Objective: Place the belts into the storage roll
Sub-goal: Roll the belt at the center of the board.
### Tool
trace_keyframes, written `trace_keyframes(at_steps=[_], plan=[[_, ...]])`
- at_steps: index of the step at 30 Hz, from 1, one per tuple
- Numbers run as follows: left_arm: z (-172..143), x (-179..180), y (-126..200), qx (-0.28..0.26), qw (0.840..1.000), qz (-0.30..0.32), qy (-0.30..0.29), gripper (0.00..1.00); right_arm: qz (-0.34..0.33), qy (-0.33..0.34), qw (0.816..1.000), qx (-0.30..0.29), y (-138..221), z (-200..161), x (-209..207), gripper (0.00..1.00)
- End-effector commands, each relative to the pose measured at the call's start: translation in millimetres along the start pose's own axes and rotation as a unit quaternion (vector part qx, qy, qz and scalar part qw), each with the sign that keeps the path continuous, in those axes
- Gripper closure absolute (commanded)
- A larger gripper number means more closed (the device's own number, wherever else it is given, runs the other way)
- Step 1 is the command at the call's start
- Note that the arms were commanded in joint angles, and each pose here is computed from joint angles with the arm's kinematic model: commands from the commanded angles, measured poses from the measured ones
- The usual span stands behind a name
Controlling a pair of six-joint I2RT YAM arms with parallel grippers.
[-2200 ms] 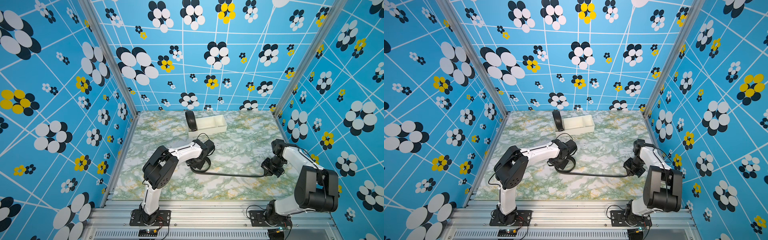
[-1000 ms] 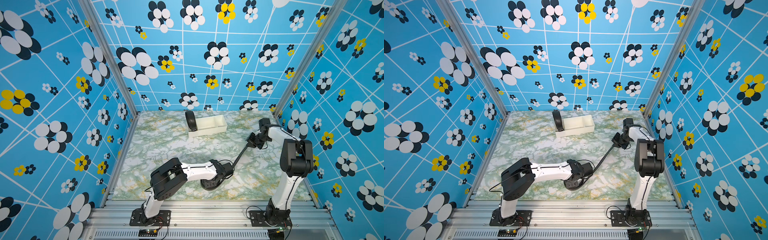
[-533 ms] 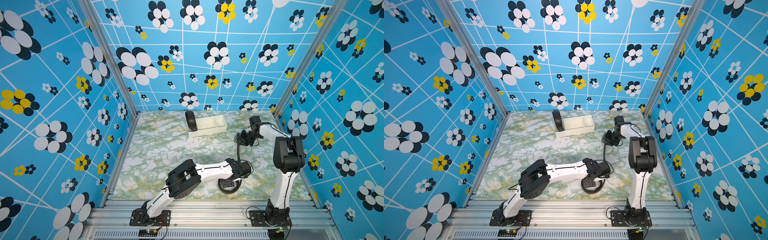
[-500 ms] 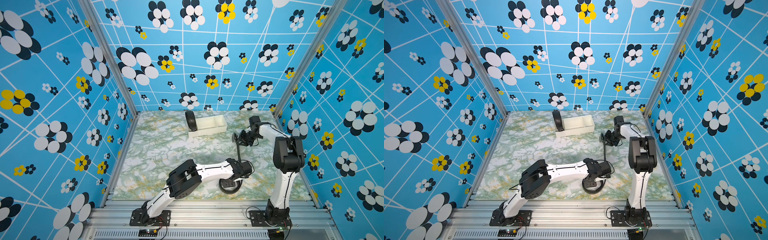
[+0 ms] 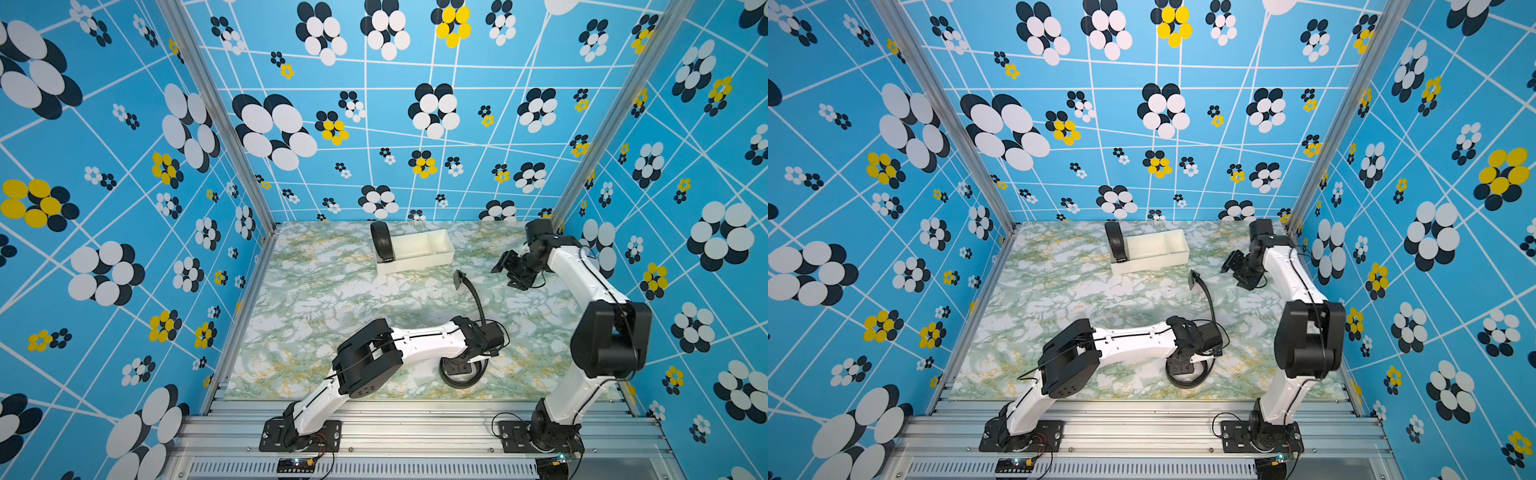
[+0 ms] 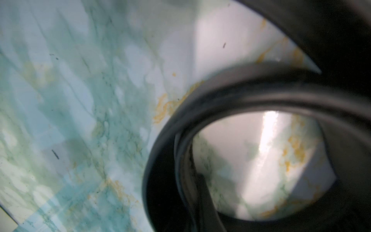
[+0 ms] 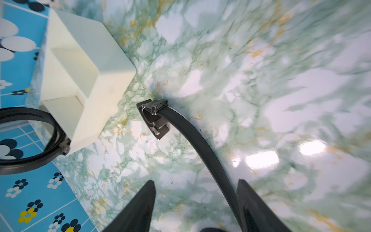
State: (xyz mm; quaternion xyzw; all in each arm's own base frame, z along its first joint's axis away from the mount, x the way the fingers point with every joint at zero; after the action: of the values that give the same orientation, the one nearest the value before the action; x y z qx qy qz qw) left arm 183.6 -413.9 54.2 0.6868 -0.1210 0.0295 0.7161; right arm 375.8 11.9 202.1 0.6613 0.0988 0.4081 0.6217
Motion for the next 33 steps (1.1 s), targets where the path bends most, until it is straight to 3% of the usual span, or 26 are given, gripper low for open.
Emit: trace_keyframes(at_steps=[1, 9, 11, 20, 28, 33], plan=[[7.3, -32.5, -45.2, -0.016, 0.998, -0.064, -0.013, 1.0, -0.085, -0.043, 0.995, 0.018, 31.8, -39.7, -54.2, 0.32], [5.4, -27.4, -48.0, -0.014, 0.998, -0.066, 0.009, 1.0, -0.075, -0.107, 0.991, 0.003, 85.6, -120.4, -118.7, 0.34], [6.0, -27.2, -48.0, -0.014, 0.998, -0.067, 0.01, 1.0, -0.063, -0.121, 0.99, 0.03, 85.3, -145.1, -132.2, 0.35], [3.0, -30.1, -50.1, -0.003, 0.997, -0.073, 0.007, 1.0, -0.024, -0.144, 0.981, 0.13, 20.5, -222.4, -169.9, 0.41], [-3.4, -35.9, -54.1, 0.006, 0.997, -0.081, 0.017, 1.0, 0.02, -0.127, 0.98, 0.153, -14.0, -235.1, -156.3, 0.4], [-3.6, -38.0, -55.9, 0.007, 0.996, -0.086, 0.027, 1.0, 0.014, -0.112, 0.981, 0.157, -30.6, -238.7, -147.2, 0.4]])
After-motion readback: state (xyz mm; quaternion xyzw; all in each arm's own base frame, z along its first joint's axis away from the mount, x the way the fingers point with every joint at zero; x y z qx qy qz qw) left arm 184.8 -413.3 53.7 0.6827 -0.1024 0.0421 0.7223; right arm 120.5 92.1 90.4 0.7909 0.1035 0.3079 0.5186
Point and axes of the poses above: each gripper's point midway between its finger pads, its own y axis back along the fingers, its own x axis along the line the jaws close on, z = x × y, the point moved 4 cm from there along y, back along the fingers, and after that the axes turned 13 degrees about -y, right-handed, at the moved point
